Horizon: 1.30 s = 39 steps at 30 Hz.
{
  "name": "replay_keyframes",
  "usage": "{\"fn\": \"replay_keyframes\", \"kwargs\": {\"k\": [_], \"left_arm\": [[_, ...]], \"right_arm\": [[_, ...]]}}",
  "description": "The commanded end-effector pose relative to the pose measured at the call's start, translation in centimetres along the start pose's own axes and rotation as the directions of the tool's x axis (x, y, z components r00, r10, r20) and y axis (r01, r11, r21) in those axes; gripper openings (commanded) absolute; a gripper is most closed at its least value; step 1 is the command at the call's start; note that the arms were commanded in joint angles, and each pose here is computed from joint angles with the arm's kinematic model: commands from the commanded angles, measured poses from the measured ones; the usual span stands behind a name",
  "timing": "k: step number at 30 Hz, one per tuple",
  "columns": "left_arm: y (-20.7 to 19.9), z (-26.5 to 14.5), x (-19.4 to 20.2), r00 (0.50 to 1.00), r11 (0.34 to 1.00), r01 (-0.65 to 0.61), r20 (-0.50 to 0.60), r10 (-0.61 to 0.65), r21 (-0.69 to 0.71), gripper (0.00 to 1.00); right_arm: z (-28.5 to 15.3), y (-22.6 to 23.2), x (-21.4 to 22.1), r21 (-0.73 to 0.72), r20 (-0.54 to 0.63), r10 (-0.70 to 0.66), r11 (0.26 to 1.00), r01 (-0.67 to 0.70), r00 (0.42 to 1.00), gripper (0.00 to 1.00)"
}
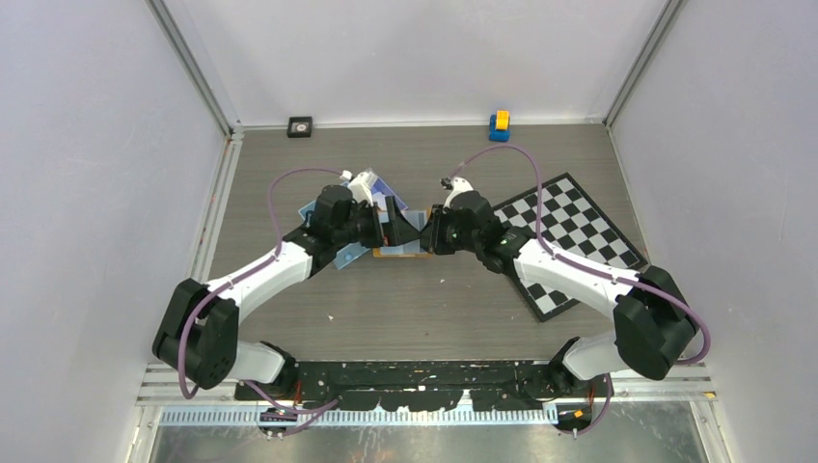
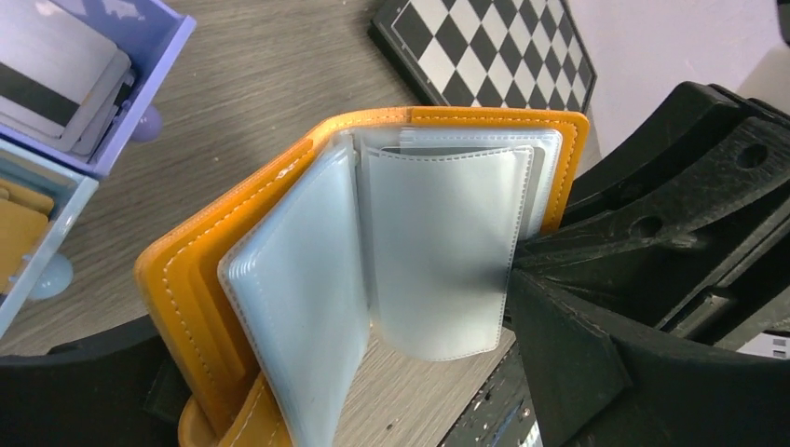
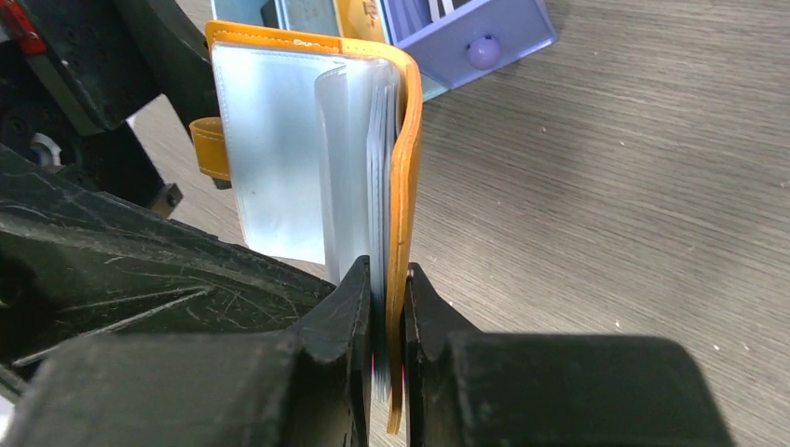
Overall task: Take the credit cards out of the card holder
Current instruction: Remove the credit card from the card holder.
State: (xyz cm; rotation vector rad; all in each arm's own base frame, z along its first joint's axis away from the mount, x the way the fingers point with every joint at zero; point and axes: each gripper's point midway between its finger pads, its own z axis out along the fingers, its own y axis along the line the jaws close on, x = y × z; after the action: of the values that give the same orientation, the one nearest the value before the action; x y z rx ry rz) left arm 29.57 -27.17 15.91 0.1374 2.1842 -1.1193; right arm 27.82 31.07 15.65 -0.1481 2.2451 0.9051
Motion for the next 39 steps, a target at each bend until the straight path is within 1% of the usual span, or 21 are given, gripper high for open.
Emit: {"fn": "replay_keyframes", "kwargs": {"k": [1, 5, 9, 11, 13, 14, 16, 21, 25, 26, 27, 29, 30, 31, 33, 36, 39], "left_arm": [[1.2, -0.7, -2.0, 0.996, 0.99, -0.053, 0.06, 0.061, -0.128, 1.0], [3.0, -1.8, -2.4, 0.995, 0.966, -0.059, 0.069, 0.078, -0.251, 0.99], [3.8, -2.6, -2.8, 0.994, 0.961, -0.033, 0.094, 0.062, -0.276, 0.94], [4.2, -3.0, -3.3, 0.992, 0.966, -0.003, 0.122, 0.036, -0.258, 0.91], [4.1, -3.3, -3.8, 0.989, 0.978, 0.035, 0.148, -0.004, -0.207, 0.88], [3.7, -3.4, -4.2, 0.985, 0.987, 0.049, 0.17, -0.022, -0.156, 0.83], [3.4, -3.6, -4.5, 0.981, 0.992, 0.087, 0.181, -0.07, -0.089, 0.76], [4.1, -4.5, -5.0, 0.975, 0.989, 0.124, 0.196, -0.107, -0.074, 0.62], [4.0, -4.9, -5.3, 0.971, 0.99, 0.124, 0.213, -0.108, -0.063, 0.56], [3.8, -5.0, -5.3, 0.971, 0.991, 0.12, 0.216, -0.105, -0.054, 0.57], [3.5, -5.0, -5.2, 0.971, 0.993, 0.114, 0.215, -0.103, -0.037, 0.64], [2.5, -5.1, -5.4, 0.969, 0.995, 0.101, 0.223, -0.103, 0.019, 0.88], [1.7, -5.2, -5.7, 0.966, 0.994, 0.085, 0.24, -0.098, 0.063, 0.97], [1.0, -5.4, -5.9, 0.961, 0.992, 0.07, 0.259, -0.095, 0.104, 0.99], [0.1, -5.5, -5.9, 0.959, 0.986, 0.05, 0.267, -0.093, 0.161, 1.0], [0.2, -5.0, -5.7, 0.967, 0.984, 0.063, 0.234, -0.102, 0.167, 1.0], [-0.1, -4.4, -5.4, 0.972, 0.974, 0.083, 0.199, -0.126, 0.212, 0.96]], "right_arm": [[-1.0, 3.9, -2.4, -0.064, 0.091, -0.097, 0.993, 0.103, 0.991, 0.01], [-1.1, 2.9, -2.9, -0.006, 0.121, -0.088, 0.996, 0.09, 0.989, 0.01], [-1.3, 2.3, -3.3, 0.026, 0.143, -0.077, 0.997, 0.074, 0.987, 0.0], [-1.3, 2.2, -3.4, 0.028, 0.145, -0.07, 0.997, 0.066, 0.987, 0.01], [-1.3, 2.0, -3.5, 0.023, 0.145, -0.055, 0.998, 0.052, 0.988, 0.01], [-1.3, 1.9, -3.6, 0.014, 0.145, -0.04, 0.999, 0.039, 0.989, 0.0], [-1.2, 1.8, -3.6, -0.023, 0.129, -0.005, 1.0, 0.008, 0.992, 0.01], [-1.4, 1.8, -4.2, -0.108, 0.118, 0.072, 0.992, -0.059, 0.99, 0.0], [-1.9, 1.6, -4.8, -0.127, 0.127, 0.098, 0.988, -0.082, 0.987, 0.0], [-1.9, 1.6, -4.8, -0.127, 0.128, 0.099, 0.988, -0.083, 0.987, 0.0], [-2.0, 1.5, -4.9, -0.127, 0.13, 0.1, 0.988, -0.083, 0.987, 0.01], [-2.0, 1.6, -4.8, -0.128, 0.13, 0.1, 0.988, -0.083, 0.986, 0.01], [-2.0, 1.6, -4.9, -0.128, 0.131, 0.1, 0.988, -0.083, 0.986, 0.01], [-2.0, 1.5, -4.8, -0.128, 0.129, 0.1, 0.988, -0.084, 0.987, 0.0], [-1.9, 1.6, -4.7, -0.133, 0.123, 0.103, 0.987, -0.086, 0.987, 0.0], [-1.9, 2.0, -4.7, -0.154, 0.118, 0.105, 0.984, -0.086, 0.987, 0.01], [-2.0, 2.5, -4.7, -0.187, 0.111, 0.107, 0.979, -0.085, 0.988, 0.0]]}}
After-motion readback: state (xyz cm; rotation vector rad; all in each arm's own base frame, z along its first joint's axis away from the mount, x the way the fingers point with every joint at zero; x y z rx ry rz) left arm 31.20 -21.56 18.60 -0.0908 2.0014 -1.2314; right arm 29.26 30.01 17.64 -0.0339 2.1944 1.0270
